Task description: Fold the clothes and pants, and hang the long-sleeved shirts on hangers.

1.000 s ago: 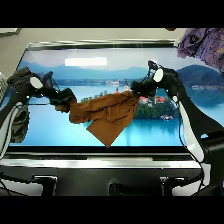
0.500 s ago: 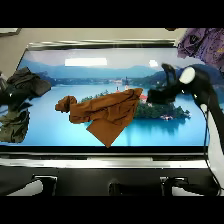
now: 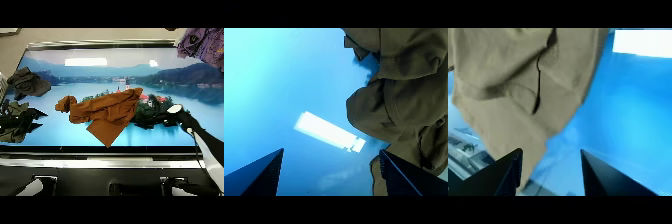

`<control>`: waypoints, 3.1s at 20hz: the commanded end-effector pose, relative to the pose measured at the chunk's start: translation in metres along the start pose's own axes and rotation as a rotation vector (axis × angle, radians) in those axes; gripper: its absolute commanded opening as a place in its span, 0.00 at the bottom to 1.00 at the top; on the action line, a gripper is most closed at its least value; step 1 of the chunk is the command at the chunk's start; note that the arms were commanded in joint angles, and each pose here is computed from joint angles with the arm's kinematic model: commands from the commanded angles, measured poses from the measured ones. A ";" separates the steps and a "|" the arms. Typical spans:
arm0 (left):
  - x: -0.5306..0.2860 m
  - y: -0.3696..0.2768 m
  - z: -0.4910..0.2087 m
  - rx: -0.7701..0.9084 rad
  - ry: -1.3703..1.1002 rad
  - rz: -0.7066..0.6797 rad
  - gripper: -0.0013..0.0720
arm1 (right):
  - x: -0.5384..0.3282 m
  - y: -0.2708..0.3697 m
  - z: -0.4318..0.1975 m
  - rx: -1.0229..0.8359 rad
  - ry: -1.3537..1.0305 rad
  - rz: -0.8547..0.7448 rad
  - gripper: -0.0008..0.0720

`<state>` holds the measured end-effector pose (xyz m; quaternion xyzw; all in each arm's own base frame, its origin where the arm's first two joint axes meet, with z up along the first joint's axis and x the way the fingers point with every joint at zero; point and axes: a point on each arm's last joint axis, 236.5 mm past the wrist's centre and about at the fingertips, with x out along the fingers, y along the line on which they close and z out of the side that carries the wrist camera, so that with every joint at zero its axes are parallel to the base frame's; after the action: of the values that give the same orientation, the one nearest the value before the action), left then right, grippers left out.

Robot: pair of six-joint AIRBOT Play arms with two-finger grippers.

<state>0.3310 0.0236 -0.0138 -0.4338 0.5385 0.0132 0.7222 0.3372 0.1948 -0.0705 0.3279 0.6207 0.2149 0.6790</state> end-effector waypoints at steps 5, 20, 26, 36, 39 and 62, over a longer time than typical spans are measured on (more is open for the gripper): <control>0.010 -0.001 0.003 -0.009 -0.022 -0.010 0.94 | 0.040 -0.005 0.010 0.079 -0.076 0.001 0.33; 0.131 -0.026 0.000 -0.031 0.033 -0.093 0.92 | -0.010 0.014 0.003 0.035 -0.116 -0.085 0.05; 0.135 -0.031 0.015 -0.016 0.005 -0.097 0.71 | -0.025 0.034 -0.007 -0.005 -0.108 -0.054 0.05; 0.157 -0.032 0.030 0.006 -0.014 -0.074 0.33 | -0.045 0.055 -0.006 -0.037 -0.160 -0.022 0.05; 0.159 -0.034 0.037 0.013 -0.018 -0.077 0.04 | -0.052 0.060 -0.006 -0.054 -0.177 -0.014 0.05; -0.385 -0.250 -0.021 0.613 -1.042 -0.145 0.04 | -0.529 0.314 -0.083 -0.710 -1.256 -0.160 0.05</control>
<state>0.3315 0.0194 0.4100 -0.2061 0.1135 -0.0468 0.9708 0.2742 0.0762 0.4922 0.0843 0.0790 0.1373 0.9838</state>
